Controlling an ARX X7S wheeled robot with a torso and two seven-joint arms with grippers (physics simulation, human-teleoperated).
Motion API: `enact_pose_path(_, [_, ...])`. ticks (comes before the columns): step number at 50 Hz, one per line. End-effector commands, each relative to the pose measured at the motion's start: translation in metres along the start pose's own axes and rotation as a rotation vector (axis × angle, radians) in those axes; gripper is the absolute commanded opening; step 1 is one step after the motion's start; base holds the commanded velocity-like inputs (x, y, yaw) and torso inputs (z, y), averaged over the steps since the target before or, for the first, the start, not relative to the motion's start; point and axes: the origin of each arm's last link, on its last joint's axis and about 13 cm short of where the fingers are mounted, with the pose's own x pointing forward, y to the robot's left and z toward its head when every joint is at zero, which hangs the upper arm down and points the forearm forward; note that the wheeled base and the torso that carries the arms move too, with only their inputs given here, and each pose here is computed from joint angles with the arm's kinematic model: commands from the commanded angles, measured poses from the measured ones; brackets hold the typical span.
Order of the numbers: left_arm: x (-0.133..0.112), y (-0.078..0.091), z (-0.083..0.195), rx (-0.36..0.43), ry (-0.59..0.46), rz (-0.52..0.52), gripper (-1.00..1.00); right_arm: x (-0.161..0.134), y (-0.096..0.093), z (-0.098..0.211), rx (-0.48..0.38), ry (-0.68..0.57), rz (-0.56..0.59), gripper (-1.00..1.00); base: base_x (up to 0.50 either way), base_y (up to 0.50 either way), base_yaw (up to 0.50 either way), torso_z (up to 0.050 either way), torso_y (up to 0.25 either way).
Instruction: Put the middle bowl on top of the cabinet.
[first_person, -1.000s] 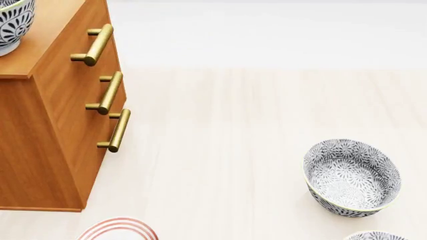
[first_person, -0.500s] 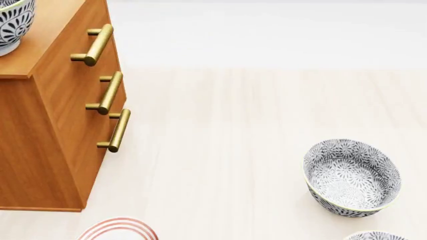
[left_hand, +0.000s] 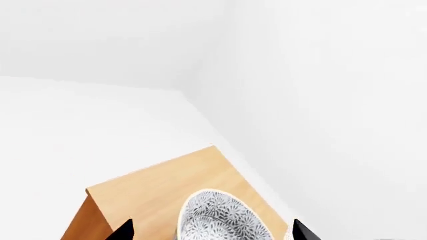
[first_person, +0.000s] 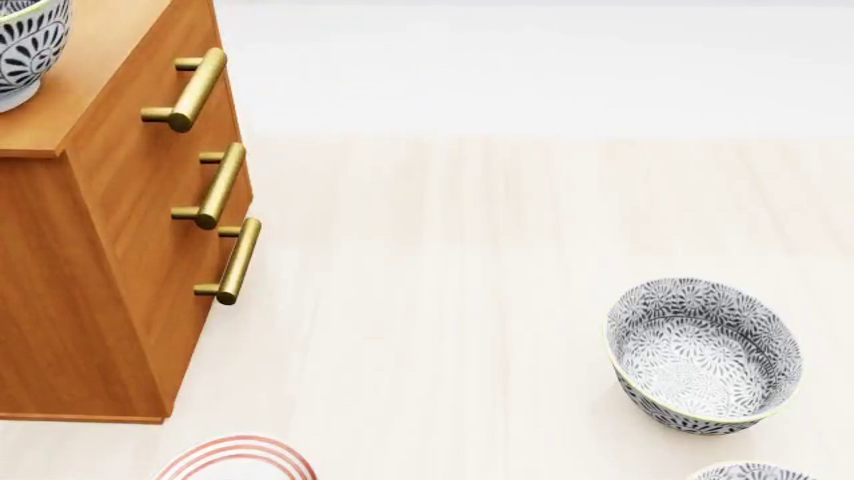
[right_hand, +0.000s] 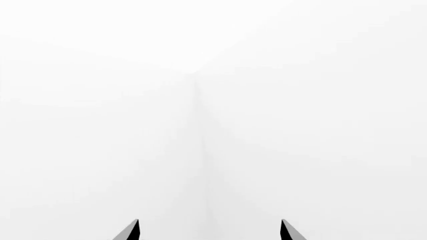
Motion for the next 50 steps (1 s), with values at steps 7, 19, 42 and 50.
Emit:
enact_pose_path(7, [-0.028, 0.024, -0.032, 0.033, -0.122, -0.205, 1.00, 0.000, -0.003, -0.001, -0.045, -0.006, 0.016, 1.00, 0.00, 0.00, 0.00, 0.000, 0.000])
enact_pose_path(19, [-0.038, 0.047, -0.062, 0.109, -0.196, -0.318, 1.00, 0.000, -0.005, -0.002, -0.047, -0.004, 0.024, 1.00, 0.00, 0.00, 0.00, 0.000, 0.000])
enact_pose_path(42, [-0.071, 0.107, -0.124, 0.218, -0.406, -0.456, 1.00, -0.001, -0.006, -0.006, -0.053, 0.005, 0.047, 1.00, 0.00, 0.00, 0.00, 0.000, 0.000])
enact_pose_path(50, [-0.083, 0.131, -0.142, 0.222, -0.469, -0.494, 1.00, -0.001, -0.003, -0.006, -0.056, 0.004, 0.060, 1.00, 0.00, 0.00, 0.00, 0.000, 0.000])
